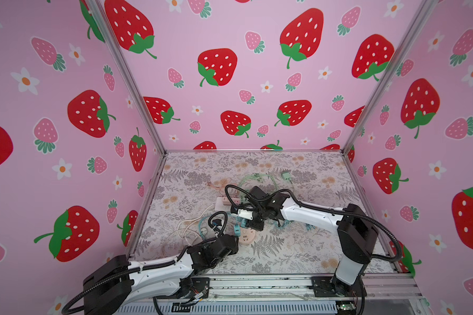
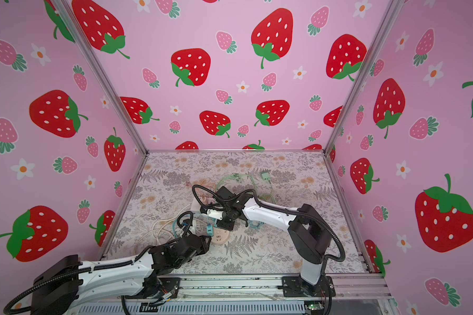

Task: Insert the plug
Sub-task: 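Align and press the teal charger into the pink socket with the right gripper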

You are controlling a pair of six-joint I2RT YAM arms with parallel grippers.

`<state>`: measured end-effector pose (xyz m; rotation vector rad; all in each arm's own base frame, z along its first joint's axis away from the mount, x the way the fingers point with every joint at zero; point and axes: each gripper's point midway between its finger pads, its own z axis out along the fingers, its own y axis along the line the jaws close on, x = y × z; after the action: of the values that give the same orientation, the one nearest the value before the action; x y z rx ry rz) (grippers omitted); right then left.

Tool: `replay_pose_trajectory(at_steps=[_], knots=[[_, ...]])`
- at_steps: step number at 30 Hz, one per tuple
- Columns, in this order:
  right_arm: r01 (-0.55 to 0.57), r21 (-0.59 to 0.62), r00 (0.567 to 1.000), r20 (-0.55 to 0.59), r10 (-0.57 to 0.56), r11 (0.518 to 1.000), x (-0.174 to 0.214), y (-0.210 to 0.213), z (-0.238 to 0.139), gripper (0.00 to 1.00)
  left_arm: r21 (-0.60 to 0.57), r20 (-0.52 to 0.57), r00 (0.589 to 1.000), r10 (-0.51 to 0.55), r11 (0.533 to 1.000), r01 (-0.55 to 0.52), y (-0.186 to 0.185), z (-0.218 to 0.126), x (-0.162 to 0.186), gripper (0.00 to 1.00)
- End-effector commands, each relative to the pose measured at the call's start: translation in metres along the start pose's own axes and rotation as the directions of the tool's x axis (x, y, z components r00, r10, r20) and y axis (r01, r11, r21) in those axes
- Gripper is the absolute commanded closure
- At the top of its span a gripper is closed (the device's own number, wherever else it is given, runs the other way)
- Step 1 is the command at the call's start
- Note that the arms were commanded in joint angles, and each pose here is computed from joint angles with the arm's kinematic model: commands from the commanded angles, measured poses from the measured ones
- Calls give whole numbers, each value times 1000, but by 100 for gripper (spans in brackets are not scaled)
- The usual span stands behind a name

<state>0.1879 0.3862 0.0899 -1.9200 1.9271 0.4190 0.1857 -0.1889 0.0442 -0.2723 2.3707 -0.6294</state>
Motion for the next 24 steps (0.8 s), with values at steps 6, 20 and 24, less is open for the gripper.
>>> replay_pose_trajectory(at_steps=[6, 20, 24], knots=[[115, -132, 964, -224, -142, 985, 52, 22, 18, 90, -43, 63, 998, 6, 999, -3, 14, -4, -10, 54], [208, -179, 924, -287, -253, 962, 60, 19, 25, 90, 0, 48, 999, 13, 1000, -13, 9, -3, -7, 53], [213, -189, 919, -294, -262, 959, 59, 18, 26, 89, 66, 31, 998, 46, 997, -48, 0, -8, -4, 52]])
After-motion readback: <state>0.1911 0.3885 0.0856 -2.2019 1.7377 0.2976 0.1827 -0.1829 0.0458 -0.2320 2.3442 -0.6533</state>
